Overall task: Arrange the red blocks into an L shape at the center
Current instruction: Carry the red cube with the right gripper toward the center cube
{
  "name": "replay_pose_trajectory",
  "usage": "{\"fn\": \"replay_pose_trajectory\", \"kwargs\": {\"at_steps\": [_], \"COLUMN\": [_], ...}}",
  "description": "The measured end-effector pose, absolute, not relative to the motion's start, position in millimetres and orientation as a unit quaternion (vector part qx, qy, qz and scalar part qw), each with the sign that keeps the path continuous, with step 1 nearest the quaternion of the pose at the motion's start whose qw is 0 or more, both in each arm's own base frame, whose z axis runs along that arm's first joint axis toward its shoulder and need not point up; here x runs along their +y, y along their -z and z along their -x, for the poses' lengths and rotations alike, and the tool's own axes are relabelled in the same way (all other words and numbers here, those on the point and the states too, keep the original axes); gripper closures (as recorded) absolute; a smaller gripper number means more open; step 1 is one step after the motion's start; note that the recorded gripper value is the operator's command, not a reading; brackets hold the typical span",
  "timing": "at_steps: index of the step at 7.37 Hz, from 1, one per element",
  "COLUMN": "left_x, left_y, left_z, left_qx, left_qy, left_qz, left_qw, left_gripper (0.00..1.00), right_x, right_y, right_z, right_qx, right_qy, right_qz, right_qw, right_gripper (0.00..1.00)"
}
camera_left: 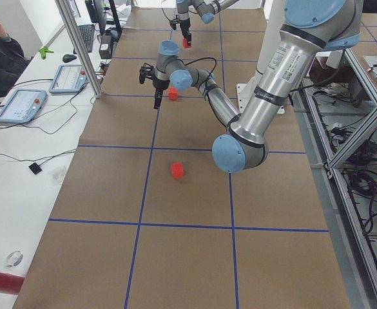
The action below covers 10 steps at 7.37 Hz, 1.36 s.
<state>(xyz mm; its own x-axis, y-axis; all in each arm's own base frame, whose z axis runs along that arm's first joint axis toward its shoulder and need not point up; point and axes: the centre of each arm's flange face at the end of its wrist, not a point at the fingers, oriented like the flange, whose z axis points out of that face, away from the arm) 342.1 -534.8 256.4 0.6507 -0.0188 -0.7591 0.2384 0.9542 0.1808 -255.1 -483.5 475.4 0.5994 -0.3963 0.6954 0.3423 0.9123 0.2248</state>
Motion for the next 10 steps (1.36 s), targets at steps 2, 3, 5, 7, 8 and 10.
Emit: {"fn": "replay_pose_trajectory", "kwargs": {"at_steps": [2,3,5,7,8,10], "left_x": [-540.8,-545.6,-554.5,-557.5,-558.0,-559.9], "left_y": [-284.8,-304.6,-351.5,-386.2,-395.4,-405.3], "left_z": [-313.5,-290.0,-235.5,-202.2,-195.6,-191.7], "left_qx": [0.396,0.393,0.377,0.358,0.353,0.348], "left_qy": [0.054,0.041,0.017,0.001,-0.001,0.000], "left_qz": [-0.137,-0.130,-0.124,-0.124,-0.123,-0.118], "left_qw": [0.906,0.909,0.918,0.925,0.928,0.930], "left_gripper": [0.00,0.00,0.00,0.00,0.00,0.00], "right_x": [-506.4,-503.6,-478.4,-454.8,-444.4,-440.3], "right_y": [-378.3,-330.0,-242.5,-191.9,-181.3,-176.5], "right_z": [283.8,319.8,406.4,488.4,527.4,586.1], "right_qx": [-0.415,-0.427,-0.440,-0.429,-0.421,-0.416], "right_qy": [0.164,0.140,0.087,0.047,0.037,0.037], "right_qz": [-0.022,-0.009,0.013,0.014,0.007,0.005], "right_qw": [0.895,0.893,0.893,0.902,0.906,0.909], "right_gripper": [1.00,1.00,1.00,1.00,1.00,1.00]}}
